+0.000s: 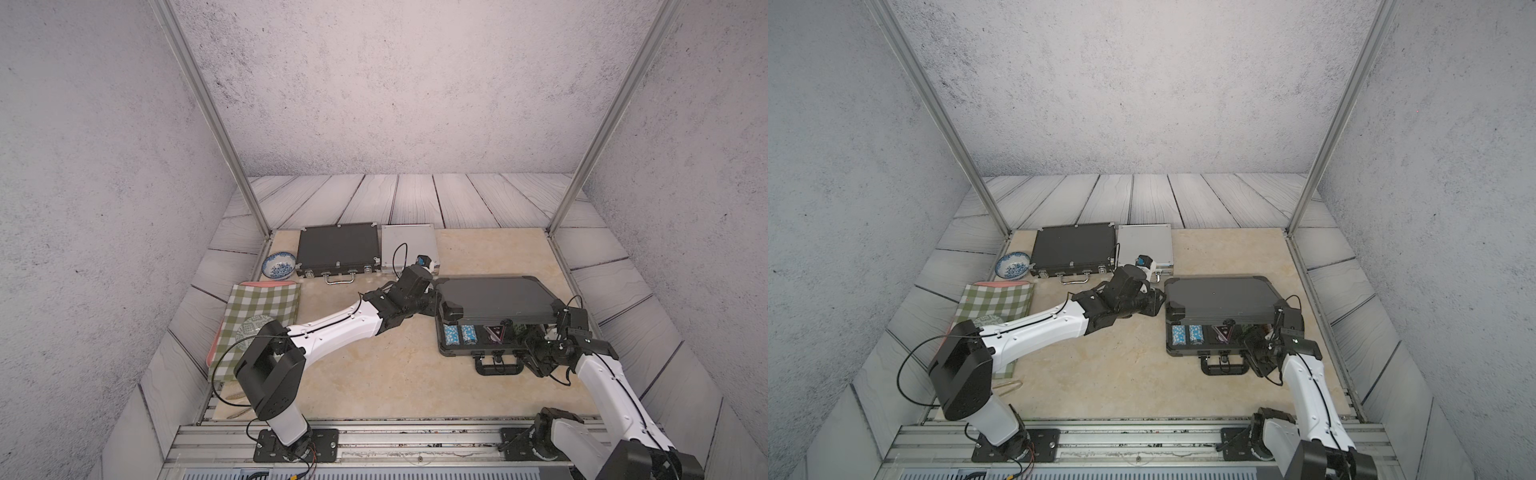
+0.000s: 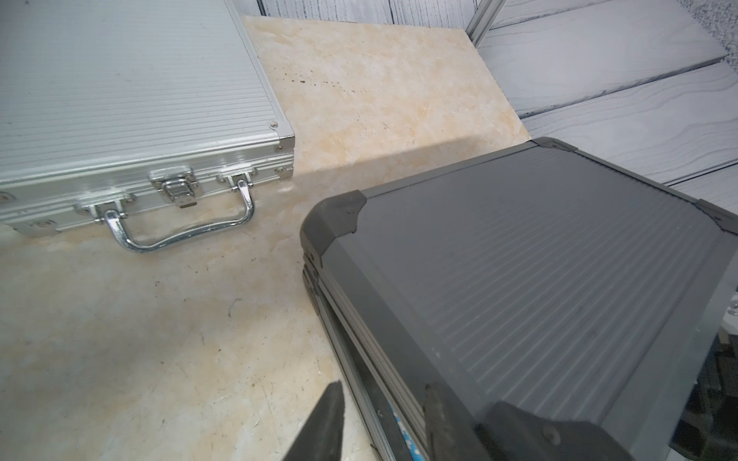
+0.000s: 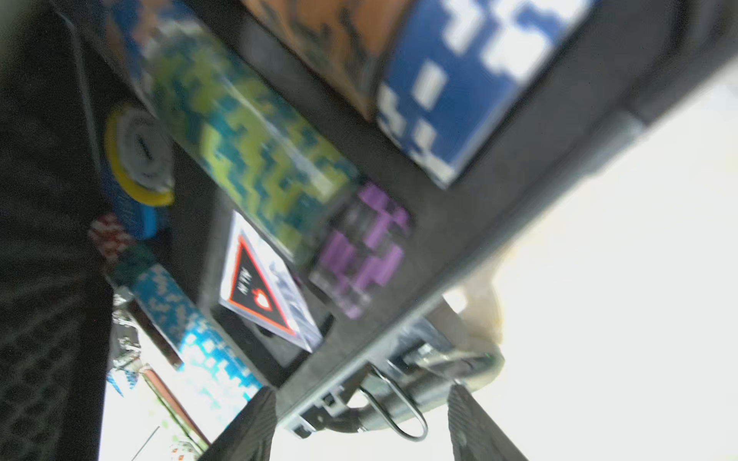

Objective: Close the poker set cases
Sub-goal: Close the lid of the poker set case.

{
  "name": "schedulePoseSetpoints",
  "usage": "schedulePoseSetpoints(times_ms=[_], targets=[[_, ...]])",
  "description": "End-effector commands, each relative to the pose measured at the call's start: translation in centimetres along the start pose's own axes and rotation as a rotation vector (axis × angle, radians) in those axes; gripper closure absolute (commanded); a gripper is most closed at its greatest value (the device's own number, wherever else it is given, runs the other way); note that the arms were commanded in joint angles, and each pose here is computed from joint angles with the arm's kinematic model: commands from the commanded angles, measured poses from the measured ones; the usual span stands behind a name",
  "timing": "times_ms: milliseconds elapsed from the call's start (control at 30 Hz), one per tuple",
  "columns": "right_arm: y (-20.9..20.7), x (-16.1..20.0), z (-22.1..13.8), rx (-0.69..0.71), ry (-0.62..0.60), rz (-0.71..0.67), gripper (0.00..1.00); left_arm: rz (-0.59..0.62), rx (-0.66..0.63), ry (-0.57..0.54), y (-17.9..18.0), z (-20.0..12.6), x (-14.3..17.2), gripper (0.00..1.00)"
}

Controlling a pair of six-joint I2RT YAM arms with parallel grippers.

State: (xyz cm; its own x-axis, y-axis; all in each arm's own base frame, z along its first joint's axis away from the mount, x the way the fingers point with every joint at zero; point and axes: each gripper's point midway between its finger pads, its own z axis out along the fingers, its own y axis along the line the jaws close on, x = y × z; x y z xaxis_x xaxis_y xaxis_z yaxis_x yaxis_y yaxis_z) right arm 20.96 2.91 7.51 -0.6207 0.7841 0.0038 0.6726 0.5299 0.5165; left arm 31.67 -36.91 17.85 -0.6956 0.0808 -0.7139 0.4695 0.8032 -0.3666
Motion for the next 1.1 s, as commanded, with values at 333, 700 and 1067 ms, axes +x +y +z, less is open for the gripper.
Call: schedulePoseSetpoints(times_ms=[333, 700, 1067], targets=[[-1.7, 1.3, -0.8, 0.074, 0.031, -0.095, 0.30, 0.020, 0.004, 0.041, 0.0, 0.5, 1.2, 0.63], [-2.8, 2.8, -0.2, 0.093, 0.107, -0.124, 0.30, 0.018, 0.006, 0.084, 0.1, 1.5, 2.2, 0.64], [-1.7, 3.7, -1.6, 0.046, 0.125, -0.117, 0.30, 0.030, 0.008, 0.122, -0.1, 2.5, 3.0, 0.65]])
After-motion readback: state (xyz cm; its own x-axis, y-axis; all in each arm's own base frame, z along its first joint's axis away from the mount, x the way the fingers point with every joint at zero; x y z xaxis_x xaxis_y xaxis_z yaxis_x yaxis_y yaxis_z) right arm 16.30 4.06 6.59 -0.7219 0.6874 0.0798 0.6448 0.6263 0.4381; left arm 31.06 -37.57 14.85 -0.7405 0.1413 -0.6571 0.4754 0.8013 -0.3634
